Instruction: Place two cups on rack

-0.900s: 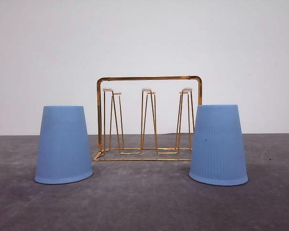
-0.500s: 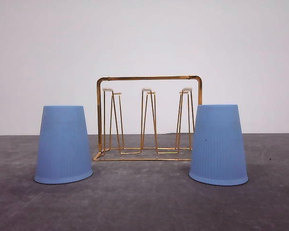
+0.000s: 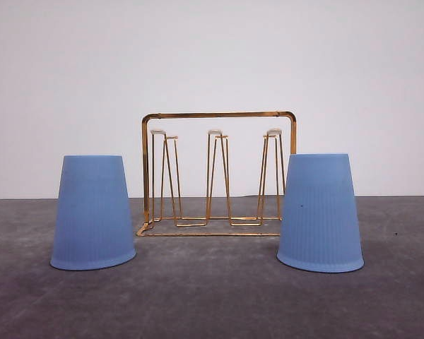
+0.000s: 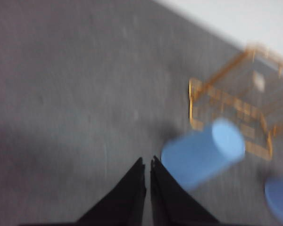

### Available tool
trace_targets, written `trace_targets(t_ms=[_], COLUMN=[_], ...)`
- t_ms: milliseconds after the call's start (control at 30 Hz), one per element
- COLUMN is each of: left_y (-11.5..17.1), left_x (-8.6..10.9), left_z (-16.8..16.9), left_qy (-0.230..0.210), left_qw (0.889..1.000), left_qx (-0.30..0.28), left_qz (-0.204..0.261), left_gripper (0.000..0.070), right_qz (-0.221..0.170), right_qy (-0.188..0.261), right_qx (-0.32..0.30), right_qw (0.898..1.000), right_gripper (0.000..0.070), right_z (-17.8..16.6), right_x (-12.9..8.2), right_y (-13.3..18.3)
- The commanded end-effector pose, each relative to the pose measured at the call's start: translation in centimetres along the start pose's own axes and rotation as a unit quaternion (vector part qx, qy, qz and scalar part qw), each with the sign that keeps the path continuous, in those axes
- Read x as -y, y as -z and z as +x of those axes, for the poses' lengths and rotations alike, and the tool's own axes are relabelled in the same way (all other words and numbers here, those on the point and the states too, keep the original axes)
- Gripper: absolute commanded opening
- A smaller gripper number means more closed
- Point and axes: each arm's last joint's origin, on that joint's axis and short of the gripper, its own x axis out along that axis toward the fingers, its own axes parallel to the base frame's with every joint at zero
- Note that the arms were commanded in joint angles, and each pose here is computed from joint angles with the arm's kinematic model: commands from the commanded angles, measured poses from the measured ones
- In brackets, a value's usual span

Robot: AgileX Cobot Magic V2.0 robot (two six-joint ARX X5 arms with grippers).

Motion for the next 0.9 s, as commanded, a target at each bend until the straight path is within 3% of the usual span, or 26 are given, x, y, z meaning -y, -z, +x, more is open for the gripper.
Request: trace_targets(t_ms=[0, 233, 333, 467, 567, 767, 800, 867], left_y=[-0.4, -0.8, -0.9, -1.0, -0.9, -0.5, -0.6, -0.8], left_x=[0.3, 0.9, 1.3, 2.4, 3.4, 4.8, 4.9, 5.2], left_z=[0.3, 3.1, 3.8, 4.4, 4.6, 4.6, 4.6, 4.6], left_qy=[0.006, 0.075, 0.091, 0.135, 0.169, 0.234, 0.240, 0.249], left_qw=[0.999, 0.981, 0.974, 0.960, 0.942, 0.890, 0.881, 0.869], left_qx=[-0.040, -0.162, -0.177, -0.167, -0.154, -0.124, -0.113, -0.092], left_qz=[0.037, 0.081, 0.106, 0.178, 0.246, 0.372, 0.391, 0.418], left_gripper=[0.0003, 0.0003, 0.0003, 0.0003, 0.0003, 0.0005, 0.0023, 0.0125], right_qz=[-0.028, -0.044, -0.088, -0.138, -0.186, -0.263, -0.267, -0.276], right_qy=[-0.029, -0.082, -0.101, -0.129, -0.155, -0.203, -0.204, -0.205], right_qx=[-0.029, -0.094, -0.081, -0.071, -0.074, -0.072, -0.071, -0.069], right_qw=[0.999, 0.991, 0.988, 0.980, 0.967, 0.940, 0.939, 0.937], right_gripper=[0.0003, 0.0003, 0.0003, 0.0003, 0.0004, 0.0005, 0.0016, 0.0114], right_z=[0.6, 3.0, 3.4, 3.7, 3.7, 3.6, 3.6, 3.6], right_x=[-0.2, -0.4, -0.8, -1.4, -1.9, -2.9, -2.9, -2.9], right_y=[-0.2, -0.5, -0.9, -1.0, -0.8, -0.4, -0.4, -0.4])
